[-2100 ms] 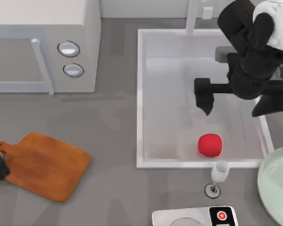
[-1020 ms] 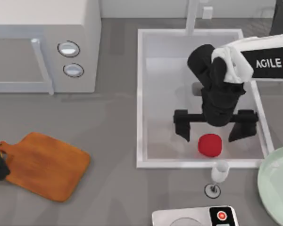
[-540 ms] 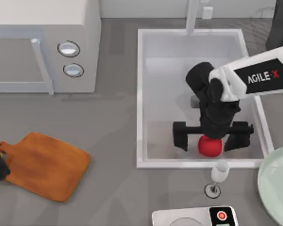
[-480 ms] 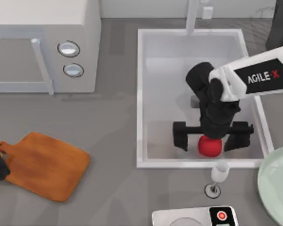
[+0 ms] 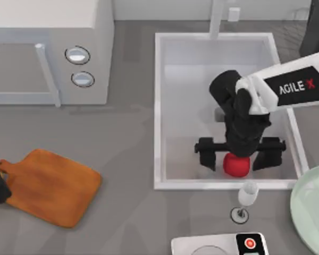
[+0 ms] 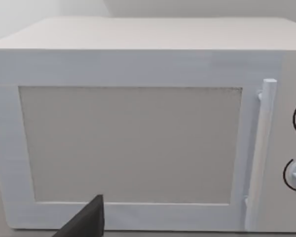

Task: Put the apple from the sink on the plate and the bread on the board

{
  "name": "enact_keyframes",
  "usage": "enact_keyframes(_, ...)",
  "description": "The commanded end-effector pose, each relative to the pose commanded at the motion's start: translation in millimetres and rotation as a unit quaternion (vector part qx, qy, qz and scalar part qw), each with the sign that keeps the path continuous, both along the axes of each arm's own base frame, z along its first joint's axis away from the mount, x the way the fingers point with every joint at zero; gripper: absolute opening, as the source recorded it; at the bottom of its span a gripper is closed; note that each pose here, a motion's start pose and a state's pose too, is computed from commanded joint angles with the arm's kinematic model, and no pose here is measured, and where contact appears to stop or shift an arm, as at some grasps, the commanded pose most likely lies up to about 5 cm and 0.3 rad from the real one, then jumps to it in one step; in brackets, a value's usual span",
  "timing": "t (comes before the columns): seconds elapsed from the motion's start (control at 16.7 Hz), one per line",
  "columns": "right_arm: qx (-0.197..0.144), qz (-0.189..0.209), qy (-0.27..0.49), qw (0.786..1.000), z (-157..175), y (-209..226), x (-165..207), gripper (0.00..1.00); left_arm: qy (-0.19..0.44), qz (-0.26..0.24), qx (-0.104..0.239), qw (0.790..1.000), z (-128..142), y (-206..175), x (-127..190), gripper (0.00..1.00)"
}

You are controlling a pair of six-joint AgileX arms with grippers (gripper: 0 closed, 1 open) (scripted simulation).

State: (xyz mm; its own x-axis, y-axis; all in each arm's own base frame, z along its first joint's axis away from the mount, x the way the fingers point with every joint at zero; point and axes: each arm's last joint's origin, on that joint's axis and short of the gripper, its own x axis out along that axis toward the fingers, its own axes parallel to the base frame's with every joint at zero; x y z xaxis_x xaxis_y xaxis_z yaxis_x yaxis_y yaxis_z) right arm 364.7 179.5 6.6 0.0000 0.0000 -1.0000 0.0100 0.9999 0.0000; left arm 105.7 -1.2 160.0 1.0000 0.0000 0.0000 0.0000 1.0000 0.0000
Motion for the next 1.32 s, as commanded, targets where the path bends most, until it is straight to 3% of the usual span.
enact_keyframes(0.36,0.000,0.000,0.000,1.000,0,0,0,0.02,0.000,0.000,0.000,1.000,0,0,0,1.00)
enact_keyframes(0.84,0.000,0.000,0.000,1.000,0,0,0,0.00,0.000,0.000,0.000,1.000,0,0,0,1.00)
enact_keyframes(0.9,0.000,0.004,-0.028,1.000,28,1,7,0.00,0.000,0.000,0.000,1.000,0,0,0,1.00)
enact_keyframes(1.08,0.001,0.004,-0.031,1.000,42,3,10,0.00,0.000,0.000,0.000,1.000,0,0,0,1.00)
enact_keyframes(1.32,-0.004,0.004,-0.021,1.000,92,3,9,0.00,0.000,0.000,0.000,1.000,0,0,0,1.00)
